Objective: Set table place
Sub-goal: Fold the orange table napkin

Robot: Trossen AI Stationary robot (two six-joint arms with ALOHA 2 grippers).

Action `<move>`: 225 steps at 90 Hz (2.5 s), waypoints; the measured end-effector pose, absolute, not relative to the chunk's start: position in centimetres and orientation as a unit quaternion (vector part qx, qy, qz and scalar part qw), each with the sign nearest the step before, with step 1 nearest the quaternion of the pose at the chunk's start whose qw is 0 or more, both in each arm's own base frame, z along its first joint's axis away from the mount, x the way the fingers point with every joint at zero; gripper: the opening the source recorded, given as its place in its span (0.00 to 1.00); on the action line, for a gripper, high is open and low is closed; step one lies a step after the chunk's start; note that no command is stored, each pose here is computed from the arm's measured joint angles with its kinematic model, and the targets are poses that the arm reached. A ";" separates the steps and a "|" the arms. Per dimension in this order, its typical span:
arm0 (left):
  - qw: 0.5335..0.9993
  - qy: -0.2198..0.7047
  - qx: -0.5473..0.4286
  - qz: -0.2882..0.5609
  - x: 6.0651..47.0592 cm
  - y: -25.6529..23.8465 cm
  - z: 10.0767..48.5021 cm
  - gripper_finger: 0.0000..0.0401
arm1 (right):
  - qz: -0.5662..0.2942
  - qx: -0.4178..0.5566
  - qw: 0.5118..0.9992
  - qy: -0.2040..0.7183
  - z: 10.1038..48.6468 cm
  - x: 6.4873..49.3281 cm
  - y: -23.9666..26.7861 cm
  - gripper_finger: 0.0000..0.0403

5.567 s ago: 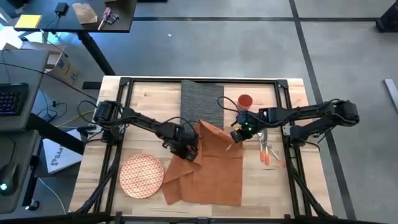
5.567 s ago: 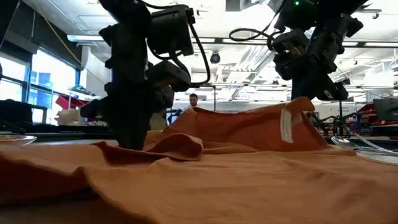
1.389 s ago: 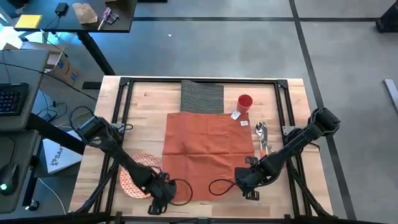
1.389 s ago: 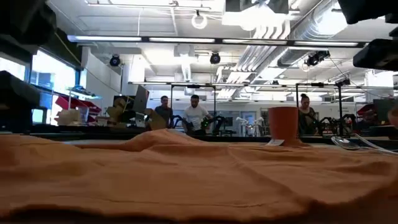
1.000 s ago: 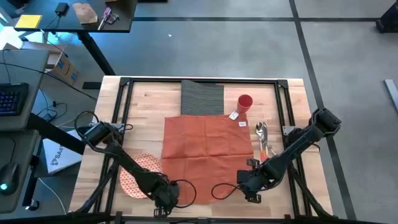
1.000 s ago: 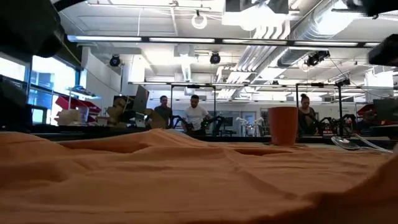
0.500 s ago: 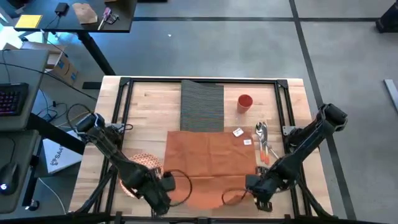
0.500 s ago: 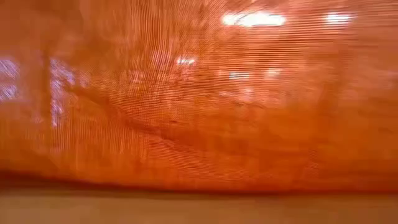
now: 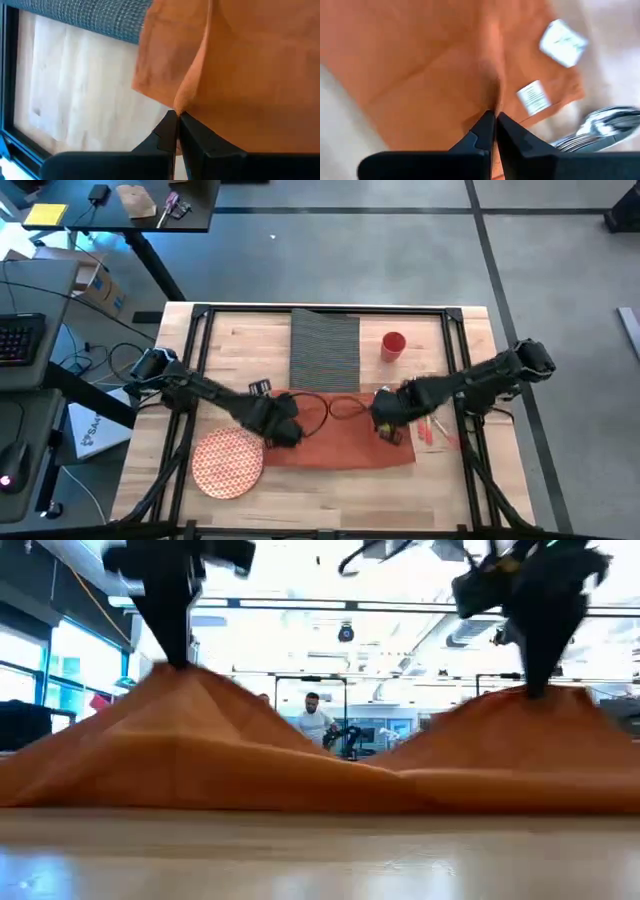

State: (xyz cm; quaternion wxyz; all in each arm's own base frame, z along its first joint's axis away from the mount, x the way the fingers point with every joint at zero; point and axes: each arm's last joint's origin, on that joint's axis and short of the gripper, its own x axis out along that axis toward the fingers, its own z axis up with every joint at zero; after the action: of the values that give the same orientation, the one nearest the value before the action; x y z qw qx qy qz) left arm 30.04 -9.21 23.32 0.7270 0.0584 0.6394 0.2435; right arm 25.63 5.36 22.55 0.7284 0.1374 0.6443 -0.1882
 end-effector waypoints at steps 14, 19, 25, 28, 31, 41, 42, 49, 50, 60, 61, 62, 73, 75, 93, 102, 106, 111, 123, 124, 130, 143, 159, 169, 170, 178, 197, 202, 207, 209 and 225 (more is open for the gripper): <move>0.719 0.638 0.095 0.261 30.4 -6.9 22.1 0.00 | -0.214 0.146 0.721 0.643 22.5 26.0 2.5 0.00; 0.720 0.634 0.105 0.263 30.6 -6.4 22.2 0.00 | -0.220 0.149 0.720 0.642 22.5 26.1 1.7 0.00; 0.722 0.629 0.117 0.263 30.7 -5.9 22.4 0.00 | -0.231 0.158 0.714 0.642 22.5 26.1 0.8 0.00; 0.725 0.625 0.117 0.263 30.6 -5.8 22.7 0.00 | -0.235 0.161 0.710 0.644 22.5 26.1 0.5 0.00; 0.729 0.622 0.113 0.263 30.5 -5.7 23.1 0.00 | -0.236 0.168 0.706 0.646 22.4 26.0 0.2 0.00; 0.748 0.601 0.086 0.267 29.7 -5.6 25.1 0.00 | -0.238 0.196 0.691 0.654 22.6 25.9 -0.3 0.00; 0.751 0.597 0.083 0.268 29.6 -5.7 25.4 0.00 | -0.239 0.198 0.688 0.655 22.7 25.8 -0.2 0.00; 0.770 0.571 0.062 0.276 28.8 -5.8 26.8 0.00 | -0.247 0.216 0.686 0.650 23.4 25.8 -0.1 0.00; 0.773 0.568 0.061 0.277 28.7 -5.8 26.9 0.00 | -0.249 0.219 0.686 0.647 23.5 25.9 -0.1 0.00; 0.777 0.563 0.058 0.275 28.2 -5.2 25.5 0.00 | -0.261 0.222 0.681 0.648 23.0 25.8 -0.3 0.00; 0.776 0.565 0.057 0.275 28.2 -5.1 25.3 0.00 | -0.261 0.221 0.681 0.648 22.9 25.8 -0.4 0.00; 0.775 0.567 0.055 0.274 28.2 -5.0 25.0 0.00 | -0.261 0.221 0.681 0.648 22.8 25.8 -0.5 0.00; 0.756 0.598 0.019 0.265 27.8 -4.3 21.8 0.00 | -0.268 0.225 0.678 0.647 21.2 25.5 -1.3 0.00; 0.751 0.603 0.012 0.267 27.6 -4.3 21.3 0.00 | -0.268 0.227 0.677 0.647 20.9 25.5 -1.5 0.00; 0.738 0.603 -0.017 0.301 26.9 -4.0 19.4 0.00 | -0.278 0.229 0.675 0.644 18.9 24.9 -1.9 0.00; 0.745 0.593 -0.018 0.306 27.1 -4.0 19.4 0.00 | -0.284 0.221 0.682 0.636 18.3 24.8 -2.0 0.01; 0.747 0.588 -0.026 0.309 27.2 -3.8 19.4 0.00 | -0.286 0.223 0.684 0.632 18.0 24.7 -2.1 0.03; 0.744 0.586 -0.045 0.317 27.3 -3.5 19.4 0.01 | -0.288 0.224 0.685 0.630 17.7 24.6 -2.2 0.06; 0.731 0.585 -0.095 0.337 27.3 -2.5 19.4 0.07 | -0.318 0.202 0.685 0.624 17.8 24.5 -2.5 0.18; 0.730 0.585 -0.098 0.339 27.3 -2.4 19.5 0.07 | -0.321 0.199 0.684 0.624 17.9 24.4 -2.5 0.19; 0.725 0.581 -0.112 0.353 27.2 -2.0 19.9 0.11 | -0.345 0.175 0.690 0.611 18.8 24.4 -2.8 0.26; 0.725 0.571 -0.114 0.368 27.7 -1.3 21.7 0.20 | -0.359 0.134 0.706 0.595 20.7 24.3 -3.3 0.37; 0.743 0.570 -0.112 0.332 28.7 -1.6 24.4 0.25 | -0.257 0.142 0.740 0.606 22.3 23.4 -2.4 0.43; 0.768 0.562 -0.183 0.246 29.8 -2.9 25.0 0.26 | -0.105 0.158 0.754 0.629 21.8 22.3 -0.8 0.43; 0.770 0.562 -0.193 0.233 29.9 -3.0 25.0 0.26 | -0.094 0.161 0.754 0.630 21.6 22.2 -0.7 0.43; 0.774 0.556 -0.268 0.143 30.9 -4.4 23.8 0.24 | -0.032 0.195 0.736 0.647 19.7 21.0 0.7 0.41; 0.728 0.560 -0.376 0.127 31.8 -8.1 18.8 0.17 | -0.098 0.291 0.690 0.655 15.9 19.5 3.2 0.27; 0.714 0.571 -0.381 0.140 31.8 -9.0 17.6 0.15 | -0.113 0.308 0.687 0.649 15.4 19.5 3.8 0.21; 0.703 0.582 -0.376 0.157 31.8 -9.7 16.4 0.14 | -0.114 0.313 0.694 0.638 15.0 19.8 4.8 0.14; 0.701 0.586 -0.372 0.163 31.8 -10.0 15.9 0.13 | -0.117 0.314 0.696 0.635 14.9 19.9 5.1 0.11; 0.682 0.620 -0.348 0.173 32.2 -11.0 12.7 0.08 | -0.163 0.323 0.676 0.643 13.0 20.3 8.1 0.02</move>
State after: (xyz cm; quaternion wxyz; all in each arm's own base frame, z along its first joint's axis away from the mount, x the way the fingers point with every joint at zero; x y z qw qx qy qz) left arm 32.18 -11.04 12.71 0.6818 -0.3484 0.6195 0.1728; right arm 20.33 8.07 13.05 0.6756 0.3226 0.6426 -0.1629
